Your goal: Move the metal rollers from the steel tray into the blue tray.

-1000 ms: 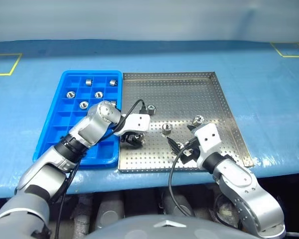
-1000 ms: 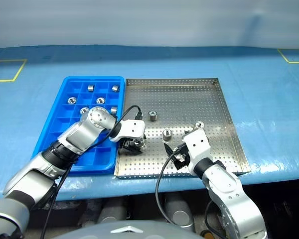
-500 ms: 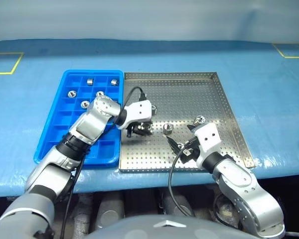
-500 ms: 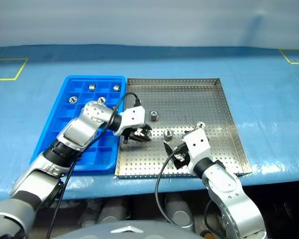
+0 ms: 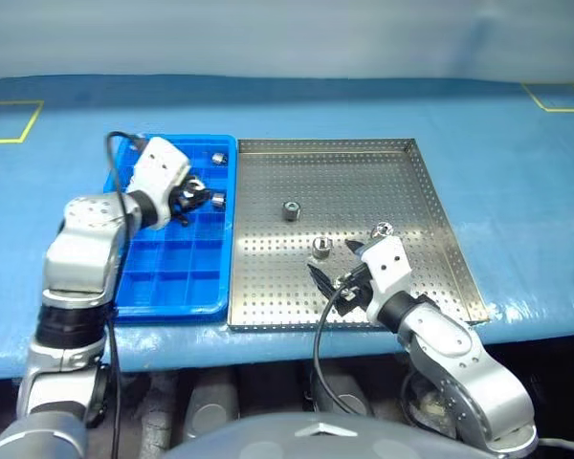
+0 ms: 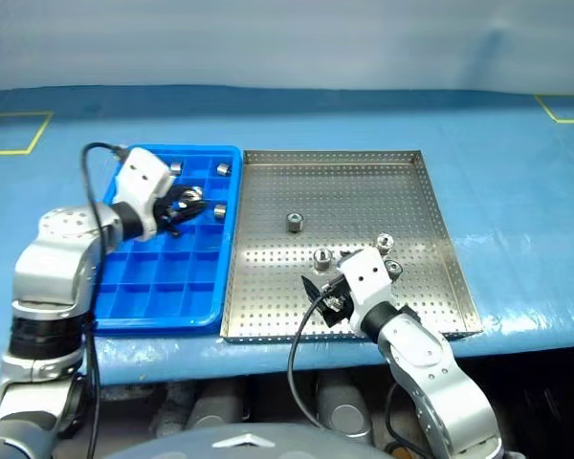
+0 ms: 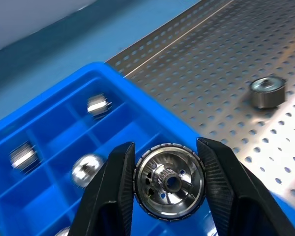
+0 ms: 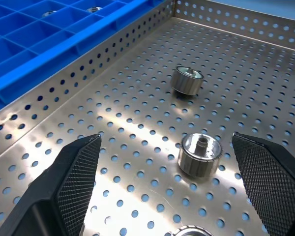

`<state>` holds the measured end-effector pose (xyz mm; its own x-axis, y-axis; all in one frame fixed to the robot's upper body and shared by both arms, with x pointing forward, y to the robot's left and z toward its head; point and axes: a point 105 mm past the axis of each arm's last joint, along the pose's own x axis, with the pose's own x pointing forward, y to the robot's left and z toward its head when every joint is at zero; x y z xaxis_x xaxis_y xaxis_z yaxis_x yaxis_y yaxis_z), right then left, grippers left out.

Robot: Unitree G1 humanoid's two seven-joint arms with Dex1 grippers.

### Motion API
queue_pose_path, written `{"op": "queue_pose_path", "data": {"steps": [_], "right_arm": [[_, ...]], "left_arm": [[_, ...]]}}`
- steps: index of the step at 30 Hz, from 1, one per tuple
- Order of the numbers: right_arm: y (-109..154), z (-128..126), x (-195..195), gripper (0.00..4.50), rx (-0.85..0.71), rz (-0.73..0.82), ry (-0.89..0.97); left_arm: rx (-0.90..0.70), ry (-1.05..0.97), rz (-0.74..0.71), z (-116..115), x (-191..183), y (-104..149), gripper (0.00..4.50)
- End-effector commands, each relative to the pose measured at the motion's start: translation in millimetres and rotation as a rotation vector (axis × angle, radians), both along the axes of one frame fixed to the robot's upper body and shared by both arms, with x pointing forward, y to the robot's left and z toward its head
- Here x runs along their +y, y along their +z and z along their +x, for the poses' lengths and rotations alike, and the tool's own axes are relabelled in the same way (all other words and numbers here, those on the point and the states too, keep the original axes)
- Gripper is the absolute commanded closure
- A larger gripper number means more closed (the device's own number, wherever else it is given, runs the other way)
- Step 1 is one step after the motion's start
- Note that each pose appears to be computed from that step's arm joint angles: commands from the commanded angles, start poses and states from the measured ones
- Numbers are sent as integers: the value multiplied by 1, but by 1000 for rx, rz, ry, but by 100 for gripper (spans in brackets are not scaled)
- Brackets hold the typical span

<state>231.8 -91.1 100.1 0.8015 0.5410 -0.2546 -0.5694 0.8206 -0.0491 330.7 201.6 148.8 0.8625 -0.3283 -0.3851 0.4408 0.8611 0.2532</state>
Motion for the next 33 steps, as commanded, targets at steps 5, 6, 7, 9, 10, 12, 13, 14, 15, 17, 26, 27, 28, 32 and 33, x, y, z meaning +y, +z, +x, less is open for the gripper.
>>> {"op": "queue_pose_path", "data": {"steps": [5, 6, 7, 9, 10, 12, 13, 14, 15, 17, 26, 27, 28, 32, 33], "right_arm": [[10, 6, 28, 0, -33, 31, 154], [10, 6, 31, 0, -34, 33, 167], [11, 6, 34, 0, -35, 36, 183], [11, 6, 41, 0, -35, 43, 213], [11, 6, 43, 0, -34, 45, 223], [11, 5, 45, 0, -31, 46, 231], [10, 5, 45, 0, -30, 46, 232], [10, 5, 45, 0, -29, 44, 232], [10, 5, 45, 0, -28, 42, 231], [9, 5, 44, 0, -25, 42, 225], [8, 4, 38, 0, -23, 34, 196], [8, 3, 38, 0, -22, 34, 195], [7, 3, 38, 0, -20, 33, 194], [6, 3, 38, 0, -19, 32, 192], [6, 3, 38, 0, -19, 32, 191]], "left_arm": [[-7, 199, 6, -29, 37, 0, 279], [-1, 208, 0, -31, 38, -2, 279], [8, 215, 3, -34, 40, -4, 279], [29, 230, 5, -38, 42, -10, 279], [34, 237, 3, -40, 43, -11, 279], [41, 261, 7, -41, 47, -15, 279], [44, 270, 10, -41, 49, -17, 279], [49, 282, 5, -41, 51, -19, 279], [52, 289, 1, -41, 52, -20, 279], [61, 310, -5, -39, 55, -23, 279], [79, 282, 12, -40, 54, -23, 279], [67, 293, 21, -38, 56, -22, 279], [45, 303, 17, -36, 57, -20, 279], [-41, 316, -10, -23, 53, -8, 279], [-57, 315, -8, -20, 52, -6, 279]]}}
